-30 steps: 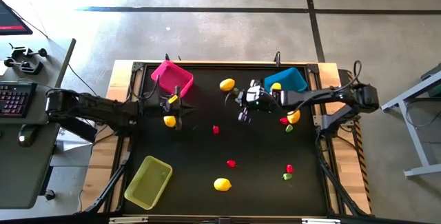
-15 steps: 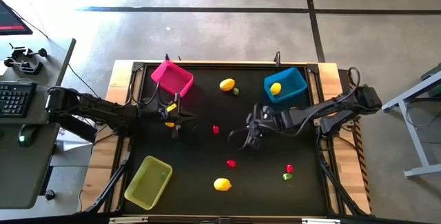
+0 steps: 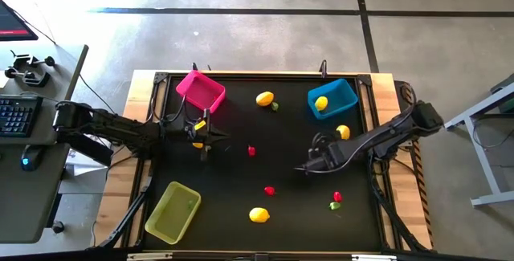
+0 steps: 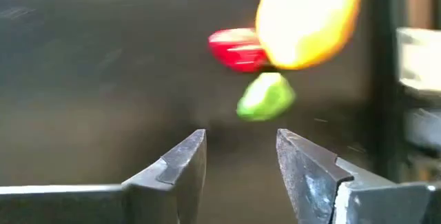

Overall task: Sort produce into baskets
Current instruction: Put the green bell pepper into the yellow bin

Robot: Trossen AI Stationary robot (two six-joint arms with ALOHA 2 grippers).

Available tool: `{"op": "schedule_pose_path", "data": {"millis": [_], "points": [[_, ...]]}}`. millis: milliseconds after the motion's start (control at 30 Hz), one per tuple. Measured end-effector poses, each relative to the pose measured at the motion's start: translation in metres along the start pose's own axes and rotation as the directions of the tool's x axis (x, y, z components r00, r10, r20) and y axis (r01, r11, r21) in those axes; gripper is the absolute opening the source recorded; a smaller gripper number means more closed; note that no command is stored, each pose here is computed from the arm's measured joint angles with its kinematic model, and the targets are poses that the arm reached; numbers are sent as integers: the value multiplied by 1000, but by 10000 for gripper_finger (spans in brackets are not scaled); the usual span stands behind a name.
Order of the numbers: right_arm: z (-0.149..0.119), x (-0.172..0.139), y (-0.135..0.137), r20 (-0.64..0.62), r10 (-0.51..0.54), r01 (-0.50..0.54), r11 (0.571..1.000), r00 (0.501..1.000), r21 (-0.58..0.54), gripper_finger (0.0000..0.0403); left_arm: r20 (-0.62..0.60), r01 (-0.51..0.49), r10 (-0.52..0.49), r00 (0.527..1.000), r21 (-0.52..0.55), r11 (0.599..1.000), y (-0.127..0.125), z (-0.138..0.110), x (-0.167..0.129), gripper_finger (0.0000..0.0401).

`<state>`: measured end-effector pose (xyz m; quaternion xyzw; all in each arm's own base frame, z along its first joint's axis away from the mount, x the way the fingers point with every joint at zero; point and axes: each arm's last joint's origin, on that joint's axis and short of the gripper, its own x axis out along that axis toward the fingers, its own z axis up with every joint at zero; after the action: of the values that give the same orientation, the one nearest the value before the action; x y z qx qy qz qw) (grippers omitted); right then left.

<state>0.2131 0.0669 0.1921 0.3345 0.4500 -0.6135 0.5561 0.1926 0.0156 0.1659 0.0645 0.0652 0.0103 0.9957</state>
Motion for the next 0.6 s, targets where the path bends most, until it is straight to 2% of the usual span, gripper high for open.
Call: {"op": "schedule_pose_path", "data": {"millis": [133, 400, 600], "points": [[-4, 15, -6, -32, -65, 67, 995, 997, 70, 169, -1, 0, 0, 1000, 1, 1000, 0, 0, 0, 0], [-9, 46, -14, -66, -79, 86, 988, 995, 124, 169, -3, 0, 0, 1000, 2, 1000, 0, 0, 0, 0], [-8, 63, -13, -88, -41, 52, 990, 995, 127, 169, -3, 0, 0, 1000, 1, 1000, 0, 0, 0, 0]]}}
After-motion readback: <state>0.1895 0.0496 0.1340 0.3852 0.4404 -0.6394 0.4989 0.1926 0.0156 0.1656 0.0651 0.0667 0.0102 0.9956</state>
